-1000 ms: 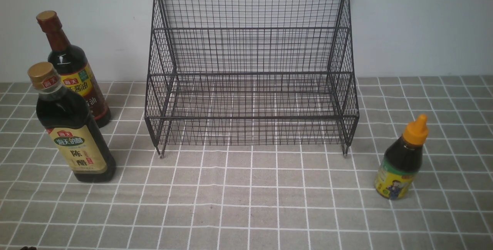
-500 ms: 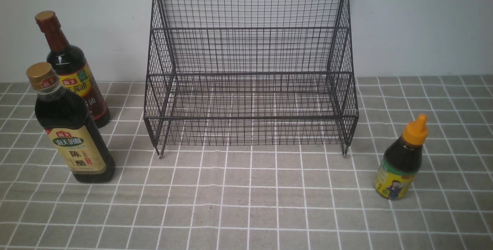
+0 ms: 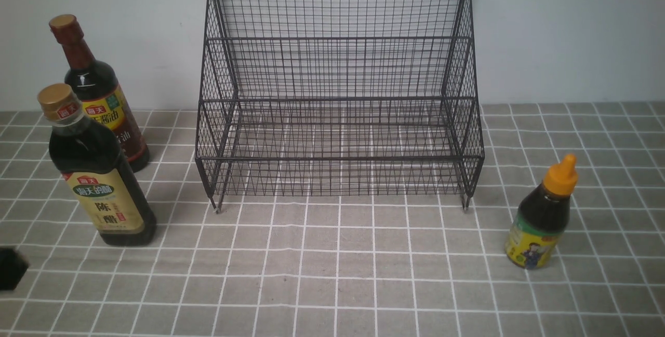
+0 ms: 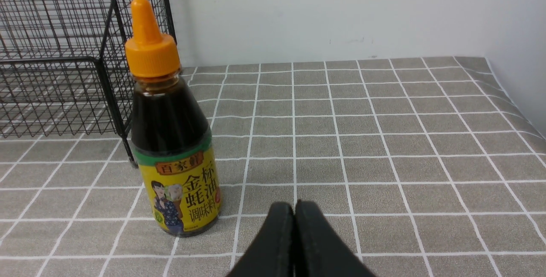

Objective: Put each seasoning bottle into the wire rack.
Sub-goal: Use the left arm to grab the condiment bottle closest to it

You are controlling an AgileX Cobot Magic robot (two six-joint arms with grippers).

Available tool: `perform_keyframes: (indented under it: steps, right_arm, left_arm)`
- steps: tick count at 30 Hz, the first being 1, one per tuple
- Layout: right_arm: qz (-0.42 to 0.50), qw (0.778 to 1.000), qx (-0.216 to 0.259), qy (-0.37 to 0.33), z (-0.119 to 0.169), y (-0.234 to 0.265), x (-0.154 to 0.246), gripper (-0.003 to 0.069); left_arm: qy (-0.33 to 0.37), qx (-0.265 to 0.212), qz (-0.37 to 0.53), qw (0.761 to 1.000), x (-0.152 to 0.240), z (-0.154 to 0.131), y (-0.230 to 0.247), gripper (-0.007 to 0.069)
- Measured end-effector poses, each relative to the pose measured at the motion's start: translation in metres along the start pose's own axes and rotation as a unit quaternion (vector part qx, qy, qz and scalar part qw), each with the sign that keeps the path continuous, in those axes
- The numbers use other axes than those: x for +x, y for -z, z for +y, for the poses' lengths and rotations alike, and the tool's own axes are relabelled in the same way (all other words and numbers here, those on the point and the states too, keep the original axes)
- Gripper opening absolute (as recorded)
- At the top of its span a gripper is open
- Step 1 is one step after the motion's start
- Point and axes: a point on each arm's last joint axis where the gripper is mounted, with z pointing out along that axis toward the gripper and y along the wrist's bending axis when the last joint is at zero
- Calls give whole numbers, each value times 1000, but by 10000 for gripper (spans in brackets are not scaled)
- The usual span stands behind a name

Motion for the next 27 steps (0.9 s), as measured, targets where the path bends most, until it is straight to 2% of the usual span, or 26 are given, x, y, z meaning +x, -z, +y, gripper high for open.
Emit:
perform_keyframes:
  steps: [4,5,6,9,10,11,14,19,27]
  right_arm:
    - [0,1000,0,0,0,0,0,-12]
    - [0,1000,0,0,0,0,0,-12]
    - [0,1000,0,0,0,0,0,-12]
    - [0,1000,0,0,0,0,0,-12]
    - [0,1000,0,0,0,0,0,-12]
    - [0,1000,0,0,0,0,0,-12]
    - [0,1000,0,0,0,0,0,-12]
    - [0,1000,0,0,0,0,0,-12]
    - [0,1000,0,0,0,0,0,-12]
  left_arm:
    - [-17,-6,32,999,-15,0,-32,137]
    - [-18,-8,35,999,-15,1,-34,143]
    - [-21,-21,33,999,-22,4,-47,220]
    - [-18,-48,26,998,-31,14,-68,340]
    - [-16,-51,29,998,-31,15,-70,340]
    - [-9,-59,25,998,-33,18,-78,391]
    - [9,-69,30,997,-34,23,-103,480]
    - [16,-72,57,996,-28,26,-133,532]
    - [14,-77,92,993,-10,31,-166,533]
